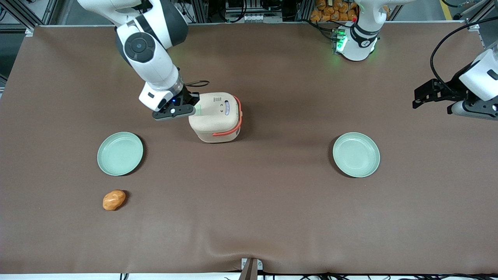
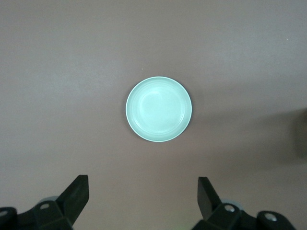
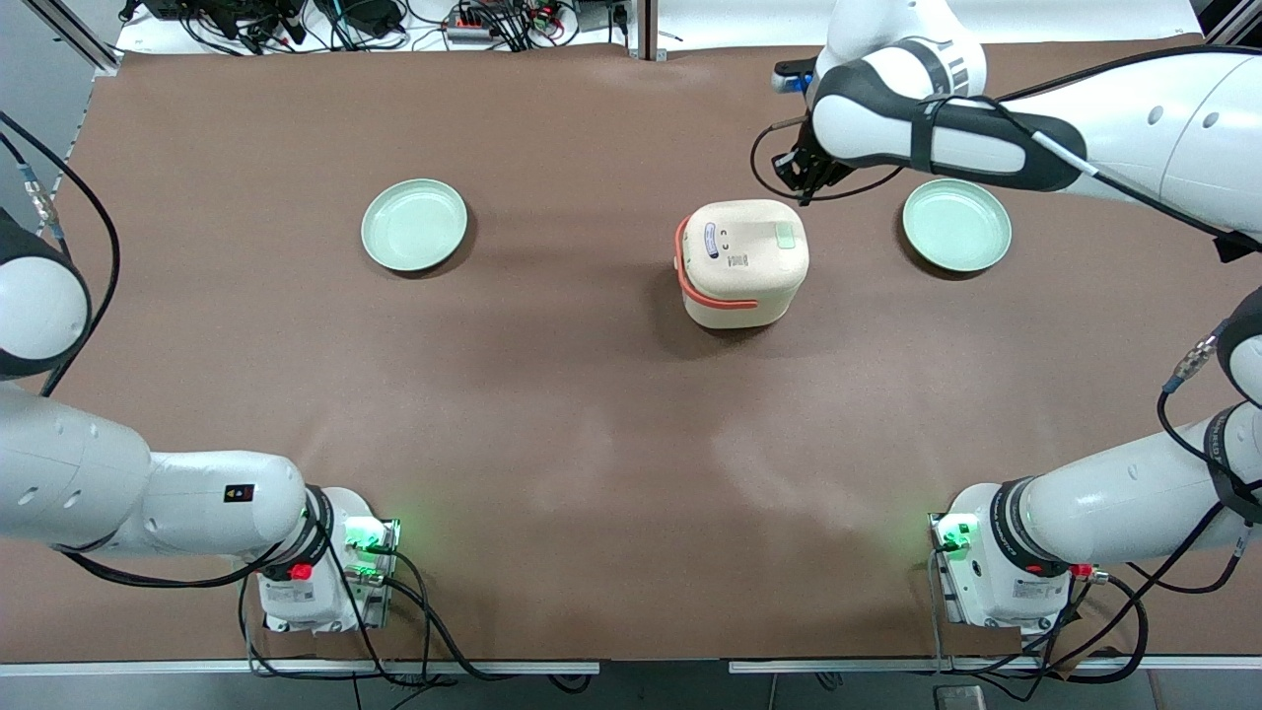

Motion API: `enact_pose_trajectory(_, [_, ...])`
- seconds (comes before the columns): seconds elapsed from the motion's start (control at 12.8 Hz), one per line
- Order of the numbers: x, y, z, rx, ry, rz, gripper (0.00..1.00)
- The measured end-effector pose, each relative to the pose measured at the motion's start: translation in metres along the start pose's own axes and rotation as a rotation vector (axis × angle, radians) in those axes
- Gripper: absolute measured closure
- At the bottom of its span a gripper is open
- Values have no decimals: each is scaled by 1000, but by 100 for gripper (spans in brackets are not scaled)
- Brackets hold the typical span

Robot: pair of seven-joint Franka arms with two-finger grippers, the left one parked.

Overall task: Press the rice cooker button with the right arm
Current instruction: 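Lower the right gripper and press the lid release button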

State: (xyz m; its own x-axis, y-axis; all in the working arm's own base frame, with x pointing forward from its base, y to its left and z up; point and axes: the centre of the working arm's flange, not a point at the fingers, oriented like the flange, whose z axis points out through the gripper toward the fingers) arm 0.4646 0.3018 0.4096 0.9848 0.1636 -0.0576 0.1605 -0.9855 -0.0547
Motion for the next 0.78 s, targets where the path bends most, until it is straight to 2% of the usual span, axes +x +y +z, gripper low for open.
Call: enact_pose_trajectory(0.78, [-15, -14, 36, 0, -6, 28, 99])
